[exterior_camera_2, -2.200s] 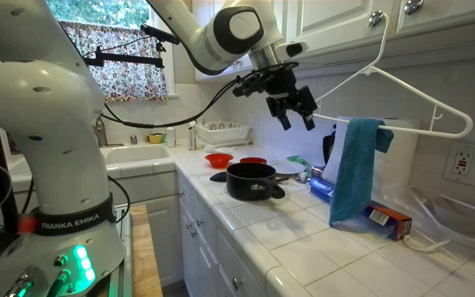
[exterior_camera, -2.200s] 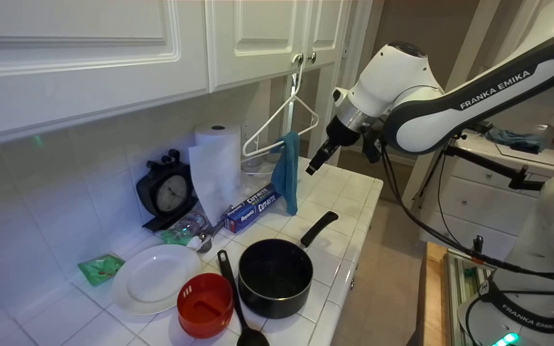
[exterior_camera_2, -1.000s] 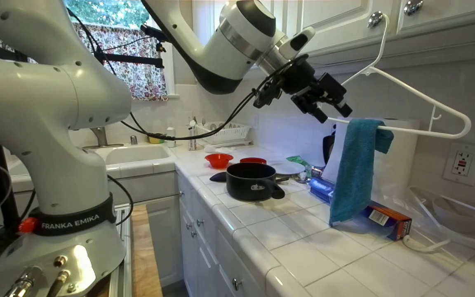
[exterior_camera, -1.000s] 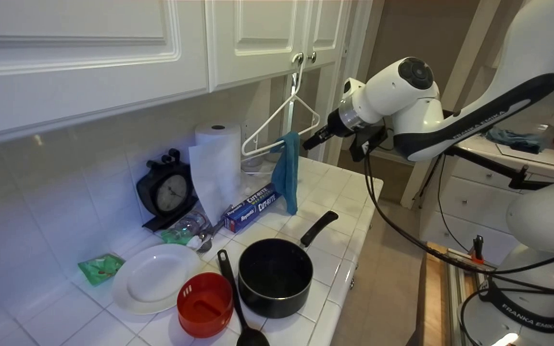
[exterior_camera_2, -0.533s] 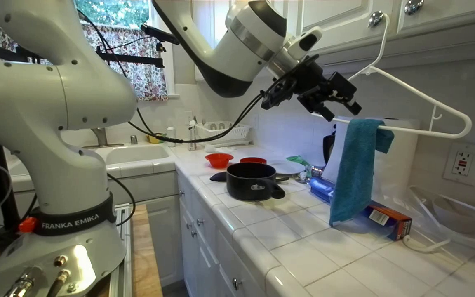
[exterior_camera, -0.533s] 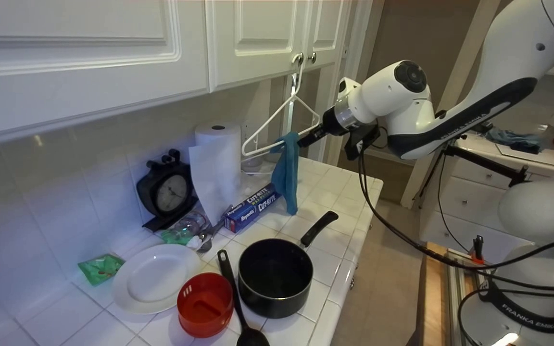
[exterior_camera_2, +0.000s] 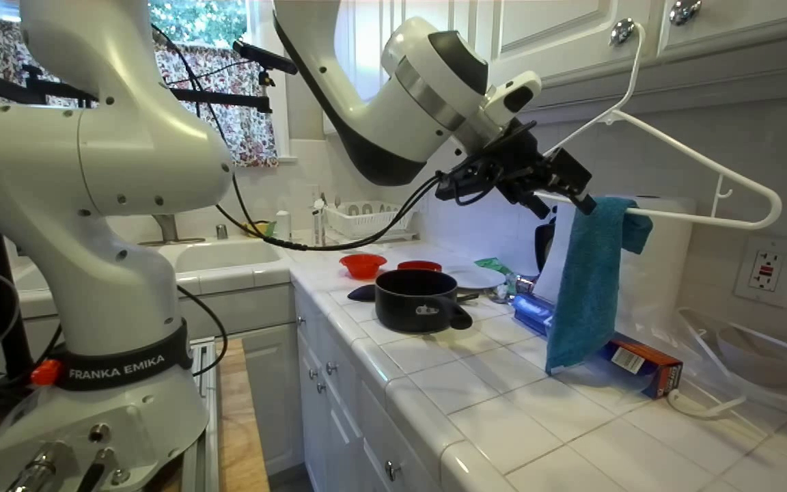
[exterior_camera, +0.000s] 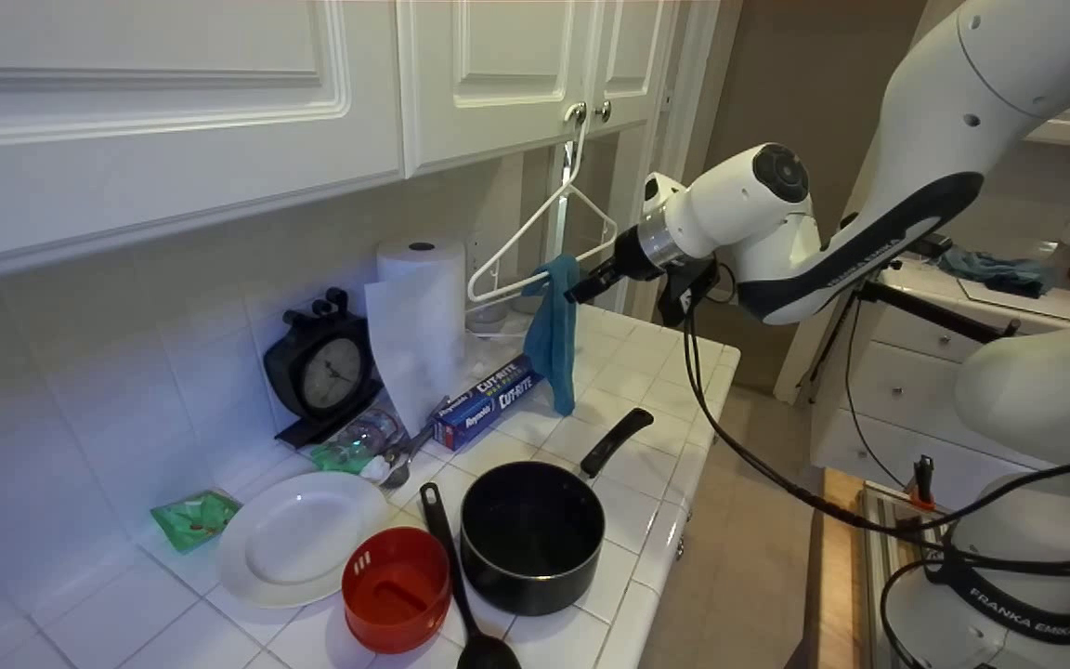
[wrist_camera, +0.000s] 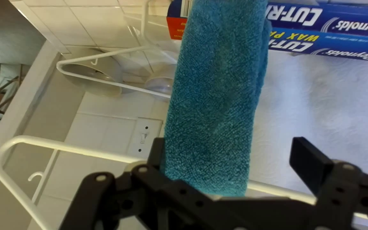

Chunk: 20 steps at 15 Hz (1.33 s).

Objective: Remove the blue towel from the hanger

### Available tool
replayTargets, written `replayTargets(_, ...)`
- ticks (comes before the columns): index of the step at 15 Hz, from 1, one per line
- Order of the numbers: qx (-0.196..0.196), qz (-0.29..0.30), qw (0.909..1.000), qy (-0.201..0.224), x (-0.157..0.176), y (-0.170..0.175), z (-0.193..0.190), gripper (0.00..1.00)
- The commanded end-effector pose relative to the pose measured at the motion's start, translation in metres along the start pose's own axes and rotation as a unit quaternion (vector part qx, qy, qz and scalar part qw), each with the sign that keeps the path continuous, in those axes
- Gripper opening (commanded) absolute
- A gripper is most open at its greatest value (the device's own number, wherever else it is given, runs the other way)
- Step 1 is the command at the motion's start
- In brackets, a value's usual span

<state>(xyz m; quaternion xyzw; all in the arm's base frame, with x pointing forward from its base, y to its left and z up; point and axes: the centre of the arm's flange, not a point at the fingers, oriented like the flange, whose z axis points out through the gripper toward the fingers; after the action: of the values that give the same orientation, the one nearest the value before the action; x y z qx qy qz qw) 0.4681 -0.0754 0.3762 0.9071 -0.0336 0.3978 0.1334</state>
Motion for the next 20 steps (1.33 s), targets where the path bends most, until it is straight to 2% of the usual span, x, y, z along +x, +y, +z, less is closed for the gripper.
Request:
replayTargets(1, 0.015, -0.005, 0.9995, 0.029, -0.01, -0.001, 0.042, 1.0)
replayTargets(10, 0.011, 0.0, 0.9991, 0.042, -0.014, 0.008, 0.073, 1.0)
replayTargets(11, 0.008, -0.001, 0.999, 0.044, -0.012, 0.009, 0.077, 0.95)
replayTargets(12, 0.004, -0.001, 0.9989, 0.046, -0.011, 0.009, 0.081, 0.74)
replayTargets(14, -0.001, -0.003, 0.9988, 0.05, -0.008, 0.01, 0.086, 0.69)
replayTargets(20, -0.022, -0.009, 0.9974, 0.068, -0.002, 0.0, 0.089, 0.25)
